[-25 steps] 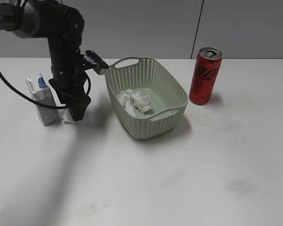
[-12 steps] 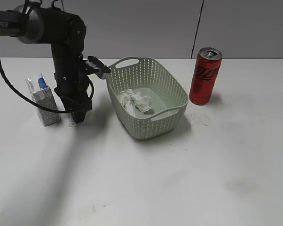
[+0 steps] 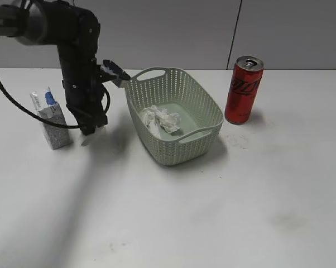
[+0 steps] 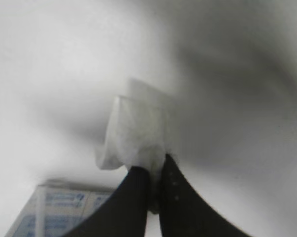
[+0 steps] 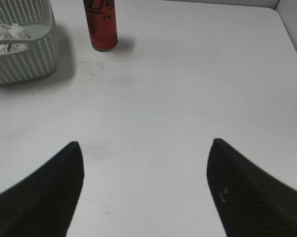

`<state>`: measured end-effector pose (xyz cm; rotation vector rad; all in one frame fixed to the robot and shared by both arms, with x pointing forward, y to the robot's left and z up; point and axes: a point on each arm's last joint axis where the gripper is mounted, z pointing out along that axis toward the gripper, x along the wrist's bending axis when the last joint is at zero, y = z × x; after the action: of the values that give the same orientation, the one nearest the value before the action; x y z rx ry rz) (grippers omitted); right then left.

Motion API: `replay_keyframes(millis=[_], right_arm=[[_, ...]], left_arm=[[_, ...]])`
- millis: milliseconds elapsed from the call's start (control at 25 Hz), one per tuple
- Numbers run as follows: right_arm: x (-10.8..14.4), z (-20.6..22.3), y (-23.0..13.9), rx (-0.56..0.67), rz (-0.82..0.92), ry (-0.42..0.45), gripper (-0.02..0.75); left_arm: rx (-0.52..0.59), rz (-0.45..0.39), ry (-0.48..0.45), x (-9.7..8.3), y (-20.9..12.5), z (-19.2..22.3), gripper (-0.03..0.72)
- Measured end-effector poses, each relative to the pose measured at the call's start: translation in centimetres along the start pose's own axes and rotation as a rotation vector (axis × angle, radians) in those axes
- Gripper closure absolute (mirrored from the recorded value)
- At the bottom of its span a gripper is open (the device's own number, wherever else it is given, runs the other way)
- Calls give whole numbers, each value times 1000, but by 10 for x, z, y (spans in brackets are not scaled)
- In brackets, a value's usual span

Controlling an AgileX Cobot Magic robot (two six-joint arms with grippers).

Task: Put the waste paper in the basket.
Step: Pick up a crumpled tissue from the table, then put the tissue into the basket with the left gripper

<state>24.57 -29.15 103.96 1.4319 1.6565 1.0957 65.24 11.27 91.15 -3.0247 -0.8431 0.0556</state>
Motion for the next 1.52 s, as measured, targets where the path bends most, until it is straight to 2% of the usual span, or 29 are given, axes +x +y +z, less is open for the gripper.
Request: replay_keyframes(millis=[360, 520, 640, 960, 1160, 1400, 1520], right_arm=[[0, 0, 0, 0, 0, 0, 150], [0, 0, 0, 0, 0, 0, 150], [0, 0, 0, 0, 0, 0, 150], [0, 0, 0, 0, 0, -1, 150], [0, 0, 0, 0, 0, -1, 150], [0, 0, 0, 0, 0, -1, 150], [0, 0, 0, 0, 0, -1, 150]], left_arm=[[-189, 6, 134, -11, -12, -100, 669], [-336, 0, 200, -19, -19, -145, 669], [-478, -21, 187, -30, -20, -173, 670], [-900, -224, 111, -46, -14, -230, 670], [-968, -244, 79, -60, -3, -222, 670], [-1091, -272, 187, -93, 1, -176, 670], [-1078, -282, 203, -106, 0, -143, 670]])
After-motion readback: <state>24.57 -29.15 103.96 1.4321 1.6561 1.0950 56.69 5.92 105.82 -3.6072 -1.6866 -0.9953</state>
